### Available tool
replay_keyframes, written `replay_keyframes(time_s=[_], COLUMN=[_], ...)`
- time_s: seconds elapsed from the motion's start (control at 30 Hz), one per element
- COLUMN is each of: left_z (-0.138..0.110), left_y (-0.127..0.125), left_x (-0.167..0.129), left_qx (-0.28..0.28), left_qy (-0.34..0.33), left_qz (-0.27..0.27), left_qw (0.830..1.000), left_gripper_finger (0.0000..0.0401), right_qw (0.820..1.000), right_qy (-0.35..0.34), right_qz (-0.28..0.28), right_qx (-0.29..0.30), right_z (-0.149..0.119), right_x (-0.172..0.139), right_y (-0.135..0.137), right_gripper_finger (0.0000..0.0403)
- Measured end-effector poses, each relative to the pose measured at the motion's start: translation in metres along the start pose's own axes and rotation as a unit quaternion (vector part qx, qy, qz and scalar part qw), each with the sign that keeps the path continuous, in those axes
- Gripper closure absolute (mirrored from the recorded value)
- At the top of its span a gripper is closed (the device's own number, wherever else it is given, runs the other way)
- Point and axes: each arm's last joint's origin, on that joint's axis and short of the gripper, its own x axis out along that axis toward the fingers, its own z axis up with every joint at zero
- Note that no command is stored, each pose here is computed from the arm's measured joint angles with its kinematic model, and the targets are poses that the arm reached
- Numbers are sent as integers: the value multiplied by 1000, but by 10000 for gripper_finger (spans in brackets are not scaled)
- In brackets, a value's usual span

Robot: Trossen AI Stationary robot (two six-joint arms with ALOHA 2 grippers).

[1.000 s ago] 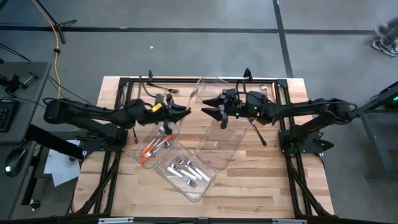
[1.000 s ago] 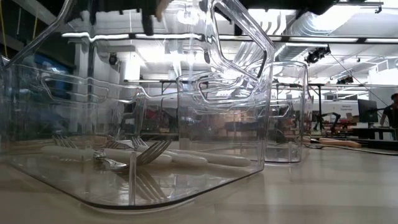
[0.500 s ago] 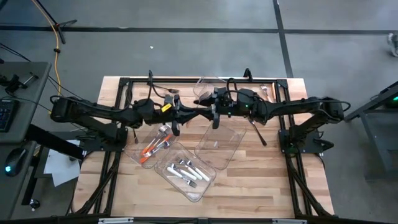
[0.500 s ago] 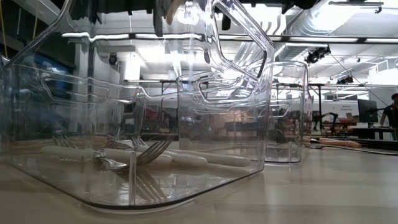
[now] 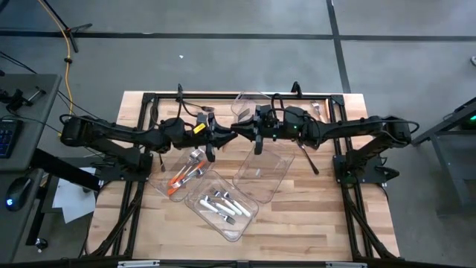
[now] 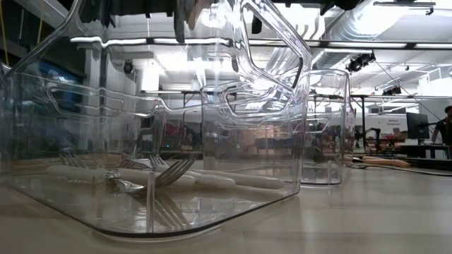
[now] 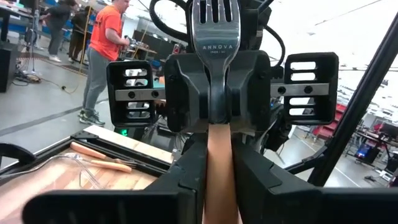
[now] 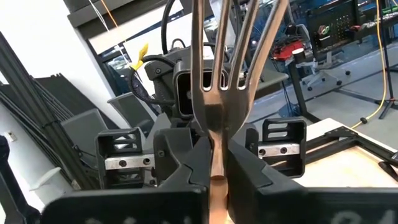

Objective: Sort silverware by color (type)
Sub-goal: Put the light orange fork into the middle right transparent bin

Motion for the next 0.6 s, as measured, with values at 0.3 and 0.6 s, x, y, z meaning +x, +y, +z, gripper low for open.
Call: replay_keyframes(time_s=[0.3, 0.6], left_z=[11, 45], left_y=[4, 6], left_x=[-13, -63], left_qx=[-9, 32], left_qy=[29, 70], left_qz=[22, 72], left_qw=[999, 994], left_gripper_finger=[302, 262], right_qw=[998, 987], right_qy=[41, 114], right_qz=[-20, -81], right_qx=[-40, -80], right_z=[9, 34], right_x=[-15, -65], right_y=[1, 5], right_gripper_finger=[393, 393])
